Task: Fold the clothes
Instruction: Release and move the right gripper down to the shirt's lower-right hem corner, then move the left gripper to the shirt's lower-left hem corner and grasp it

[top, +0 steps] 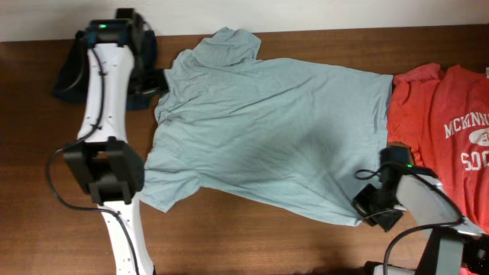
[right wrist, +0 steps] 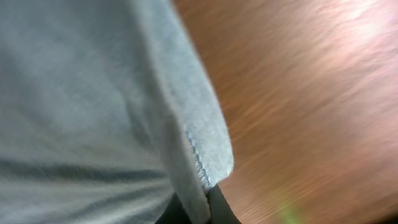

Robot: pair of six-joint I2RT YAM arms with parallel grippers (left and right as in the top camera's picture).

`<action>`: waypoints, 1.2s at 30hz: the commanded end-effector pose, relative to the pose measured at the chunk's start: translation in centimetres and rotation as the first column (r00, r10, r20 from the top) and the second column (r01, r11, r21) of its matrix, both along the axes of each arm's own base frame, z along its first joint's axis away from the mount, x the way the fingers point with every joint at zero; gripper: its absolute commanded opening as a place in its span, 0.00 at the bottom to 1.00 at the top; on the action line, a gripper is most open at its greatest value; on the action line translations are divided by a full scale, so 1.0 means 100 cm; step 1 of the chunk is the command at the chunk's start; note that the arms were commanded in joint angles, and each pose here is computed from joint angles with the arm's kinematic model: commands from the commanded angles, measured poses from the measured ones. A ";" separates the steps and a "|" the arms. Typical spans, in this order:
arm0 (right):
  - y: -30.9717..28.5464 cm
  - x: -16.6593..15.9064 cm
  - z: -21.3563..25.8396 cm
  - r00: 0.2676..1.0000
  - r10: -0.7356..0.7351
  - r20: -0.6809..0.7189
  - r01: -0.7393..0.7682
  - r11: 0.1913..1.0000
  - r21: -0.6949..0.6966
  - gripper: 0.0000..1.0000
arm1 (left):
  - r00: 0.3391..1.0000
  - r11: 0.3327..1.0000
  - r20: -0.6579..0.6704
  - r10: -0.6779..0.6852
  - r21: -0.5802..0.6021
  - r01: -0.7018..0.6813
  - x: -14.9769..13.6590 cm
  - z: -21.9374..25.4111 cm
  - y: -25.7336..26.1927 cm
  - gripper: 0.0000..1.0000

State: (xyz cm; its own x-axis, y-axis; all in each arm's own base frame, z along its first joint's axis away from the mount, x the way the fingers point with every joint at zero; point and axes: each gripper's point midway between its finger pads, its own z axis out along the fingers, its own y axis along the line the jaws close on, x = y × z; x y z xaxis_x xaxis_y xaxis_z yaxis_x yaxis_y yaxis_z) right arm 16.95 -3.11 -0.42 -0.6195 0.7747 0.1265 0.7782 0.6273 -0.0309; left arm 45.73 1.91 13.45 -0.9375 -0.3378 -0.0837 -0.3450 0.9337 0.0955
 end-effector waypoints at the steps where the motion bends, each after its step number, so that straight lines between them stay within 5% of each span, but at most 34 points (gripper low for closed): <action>1: -0.019 -0.009 -0.005 0.997 -0.081 -0.007 0.081 0.997 0.019 0.04 | 0.997 0.996 -0.036 0.067 -0.050 -0.069 -0.013 0.003 0.013 0.99; 8: -0.028 -0.006 -0.006 0.997 -0.076 0.026 0.075 0.997 0.028 0.04 | 0.981 0.979 -0.181 -0.074 -0.202 0.036 -0.042 -0.021 -0.023 0.99; 14: -0.028 -0.004 -0.006 0.998 -0.061 0.033 0.060 0.998 0.027 0.04 | 0.897 0.979 -0.429 -0.109 -0.201 0.022 -0.101 -0.068 -0.031 0.99; 24: -0.029 -0.003 -0.006 0.997 -0.060 0.039 0.059 0.998 0.025 0.04 | 0.878 0.967 -0.435 -0.197 -0.235 0.100 -0.144 -0.040 -0.028 0.96; 36: -0.029 -0.003 -0.006 0.998 -0.057 0.039 0.057 0.998 0.025 0.04 | 0.779 0.960 -0.594 -0.200 -0.276 0.036 -0.224 -0.109 -0.027 0.79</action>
